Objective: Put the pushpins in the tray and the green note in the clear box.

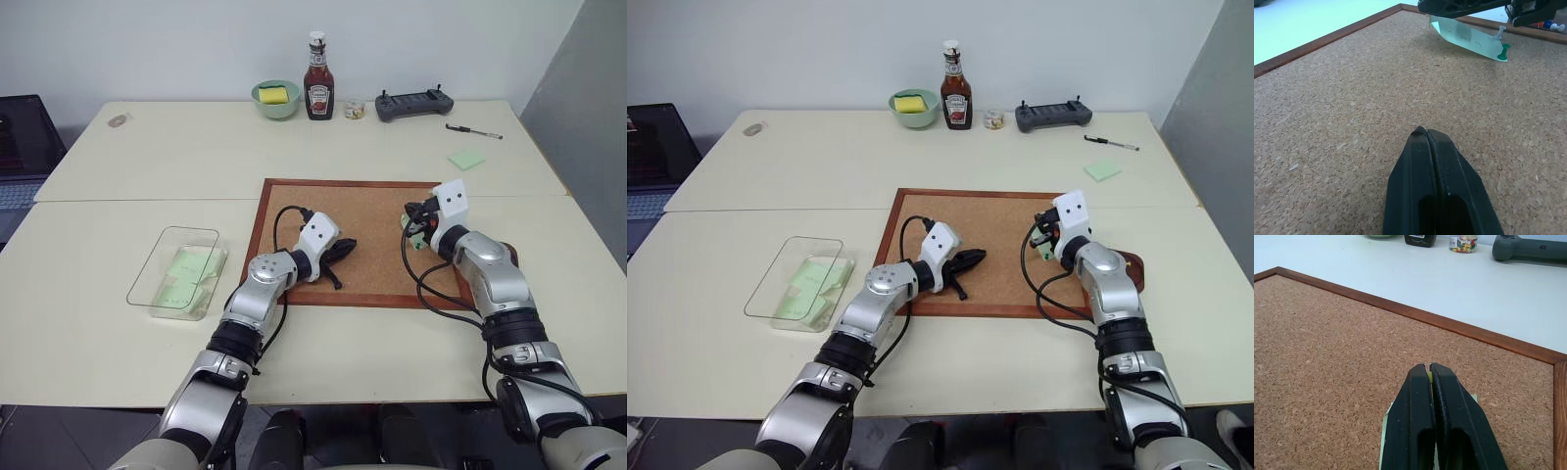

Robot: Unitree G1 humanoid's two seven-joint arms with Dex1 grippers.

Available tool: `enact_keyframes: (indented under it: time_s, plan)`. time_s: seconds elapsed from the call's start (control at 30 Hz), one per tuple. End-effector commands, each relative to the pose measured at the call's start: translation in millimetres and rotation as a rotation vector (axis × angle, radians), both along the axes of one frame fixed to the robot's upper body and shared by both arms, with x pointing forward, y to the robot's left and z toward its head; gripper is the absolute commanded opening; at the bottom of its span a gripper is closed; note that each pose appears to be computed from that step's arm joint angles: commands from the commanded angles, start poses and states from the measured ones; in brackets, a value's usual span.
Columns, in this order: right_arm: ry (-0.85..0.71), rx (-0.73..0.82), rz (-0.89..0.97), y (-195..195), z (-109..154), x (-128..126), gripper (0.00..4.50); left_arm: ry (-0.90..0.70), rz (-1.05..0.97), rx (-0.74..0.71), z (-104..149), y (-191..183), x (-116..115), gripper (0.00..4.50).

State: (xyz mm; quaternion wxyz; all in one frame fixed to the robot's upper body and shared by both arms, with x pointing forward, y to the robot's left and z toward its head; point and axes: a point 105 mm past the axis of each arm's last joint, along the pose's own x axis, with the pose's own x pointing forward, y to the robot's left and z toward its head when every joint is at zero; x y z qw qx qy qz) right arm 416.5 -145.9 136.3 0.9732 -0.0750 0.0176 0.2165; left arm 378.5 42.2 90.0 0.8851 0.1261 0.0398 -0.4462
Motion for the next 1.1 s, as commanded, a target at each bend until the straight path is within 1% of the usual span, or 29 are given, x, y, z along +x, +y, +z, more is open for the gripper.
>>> enact_keyframes:
  time_s: [0.03, 0.1, 0.23, 0.3, 0.37, 0.43, 0.53, 0.63, 0.73, 0.97, 1.07, 1.1]
  plan:
    - [-0.093, 0.039, -0.009, -6, 31, -3, 0.03, 0.056, -0.005, 0.04, -21, -1, -7, 0.0]
    - [-0.122, 0.051, -0.021, -11, 43, -7, 0.03, 0.056, -0.004, 0.04, -21, -2, -7, 0.0]
    - [-0.151, 0.049, -0.03, -20, 58, -17, 0.03, 0.057, -0.002, 0.038, -21, -2, -7, 0.0]
    - [-0.168, 0.02, -0.042, -34, 66, -30, 0.03, 0.057, 0.0, 0.036, -21, -2, -7, 0.0]
    - [-0.162, -0.031, -0.068, -52, 67, -43, 0.03, 0.057, 0.003, 0.035, -21, -2, -6, 0.0]
    - [-0.138, -0.08, -0.095, -68, 64, -55, 0.03, 0.058, 0.006, 0.034, -22, -1, -6, 0.0]
    - [-0.066, -0.238, -0.147, -98, 46, -77, 0.03, 0.059, 0.007, 0.033, -23, -1, -6, 0.0]
    - [0.008, -0.327, -0.147, -110, 28, -92, 0.03, 0.059, 0.005, 0.033, -23, -2, -5, 0.0]
    - [0.086, -0.382, -0.144, -117, 9, -104, 0.03, 0.059, -0.007, 0.035, -24, -5, -6, 0.0]
    - [0.159, -0.409, -0.159, -122, -11, -110, 0.03, 0.056, -0.017, 0.036, -24, -8, -6, 0.0]
    - [0.166, -0.413, -0.18, -125, -14, -108, 0.03, 0.056, -0.018, 0.037, -24, -9, -6, 0.0]
    - [0.164, -0.415, -0.191, -127, -14, -107, 0.24, 0.056, -0.018, 0.037, -24, -9, -6, 0.0]
